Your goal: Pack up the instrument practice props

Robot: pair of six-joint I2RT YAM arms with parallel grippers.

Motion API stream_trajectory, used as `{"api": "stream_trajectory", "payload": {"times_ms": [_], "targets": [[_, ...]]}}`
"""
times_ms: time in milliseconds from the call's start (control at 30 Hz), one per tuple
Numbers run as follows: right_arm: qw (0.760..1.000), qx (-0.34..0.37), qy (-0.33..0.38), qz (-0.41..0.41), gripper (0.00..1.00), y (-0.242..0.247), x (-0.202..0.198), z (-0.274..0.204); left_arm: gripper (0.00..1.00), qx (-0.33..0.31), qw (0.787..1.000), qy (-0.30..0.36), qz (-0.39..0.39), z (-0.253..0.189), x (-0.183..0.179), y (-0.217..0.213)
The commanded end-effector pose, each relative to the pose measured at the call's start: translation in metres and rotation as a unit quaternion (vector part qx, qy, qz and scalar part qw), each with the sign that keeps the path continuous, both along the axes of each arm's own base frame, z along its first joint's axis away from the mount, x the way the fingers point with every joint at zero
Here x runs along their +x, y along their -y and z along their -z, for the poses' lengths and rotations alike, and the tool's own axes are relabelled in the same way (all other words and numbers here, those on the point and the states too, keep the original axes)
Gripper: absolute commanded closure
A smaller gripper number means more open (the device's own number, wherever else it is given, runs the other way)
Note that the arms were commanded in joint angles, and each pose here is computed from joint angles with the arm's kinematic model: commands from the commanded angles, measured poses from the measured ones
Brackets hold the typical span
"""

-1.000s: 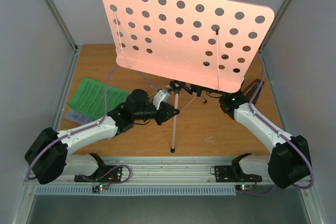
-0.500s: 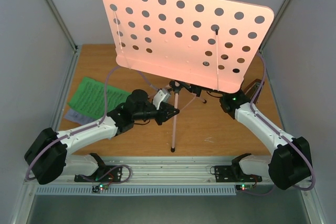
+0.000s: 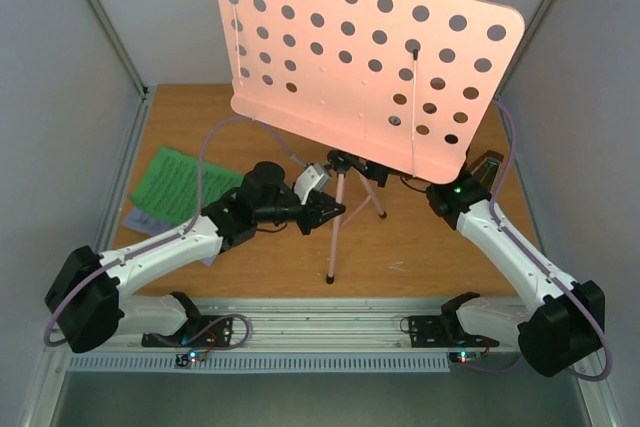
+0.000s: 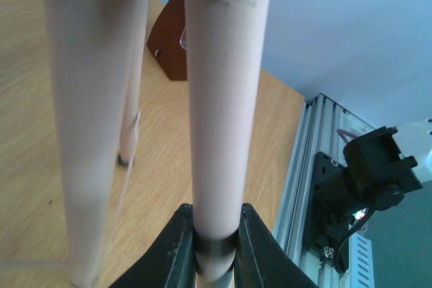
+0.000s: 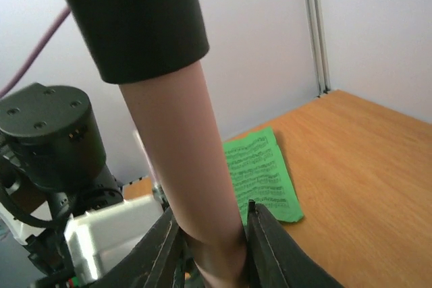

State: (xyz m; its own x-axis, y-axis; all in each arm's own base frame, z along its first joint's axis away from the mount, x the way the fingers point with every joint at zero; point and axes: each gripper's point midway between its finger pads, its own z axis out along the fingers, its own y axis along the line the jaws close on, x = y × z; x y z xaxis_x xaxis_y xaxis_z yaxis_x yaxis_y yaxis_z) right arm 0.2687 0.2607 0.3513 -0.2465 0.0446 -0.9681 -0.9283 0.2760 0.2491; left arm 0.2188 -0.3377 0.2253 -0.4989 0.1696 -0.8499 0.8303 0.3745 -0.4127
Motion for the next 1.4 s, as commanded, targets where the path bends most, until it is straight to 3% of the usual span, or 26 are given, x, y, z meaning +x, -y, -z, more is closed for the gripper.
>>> {"api": "stream_trajectory", "payload": {"times_ms": [0,267,767,867,933,1133,1367], "targets": [[0.998,0.014,-0.014,-0.066,0.96,-0.005,-0.042,-0.030,1.00,-0.105,0.988,0.110,-0.035,-0.104,0.022,-0.001],[0.998,0.015,-0.021,-0.057,0.96,-0.005,-0.043,-0.028,1.00,-0.113,0.985,0.124,-0.033,-0.117,0.017,-0.006],[0.998,0.033,-0.029,-0.046,0.90,-0.006,-0.039,-0.015,0.99,-0.074,0.990,0.116,-0.031,-0.034,0.007,-0.016],[0.998,0.034,-0.030,-0.042,0.84,-0.006,-0.039,-0.014,1.00,-0.072,0.991,0.110,-0.030,-0.026,0.006,-0.018],[0.998,0.037,-0.026,-0.039,0.74,-0.006,-0.039,-0.015,0.99,-0.071,0.991,0.106,-0.030,-0.024,0.004,-0.019],[0.998,0.055,-0.016,-0.024,0.57,-0.007,-0.035,-0.017,1.00,-0.067,0.992,0.106,-0.034,-0.019,0.003,-0.022],[0.997,0.079,0.001,-0.021,0.52,-0.011,-0.027,-0.031,0.99,-0.062,0.992,0.103,-0.033,-0.015,0.003,-0.023]]}}
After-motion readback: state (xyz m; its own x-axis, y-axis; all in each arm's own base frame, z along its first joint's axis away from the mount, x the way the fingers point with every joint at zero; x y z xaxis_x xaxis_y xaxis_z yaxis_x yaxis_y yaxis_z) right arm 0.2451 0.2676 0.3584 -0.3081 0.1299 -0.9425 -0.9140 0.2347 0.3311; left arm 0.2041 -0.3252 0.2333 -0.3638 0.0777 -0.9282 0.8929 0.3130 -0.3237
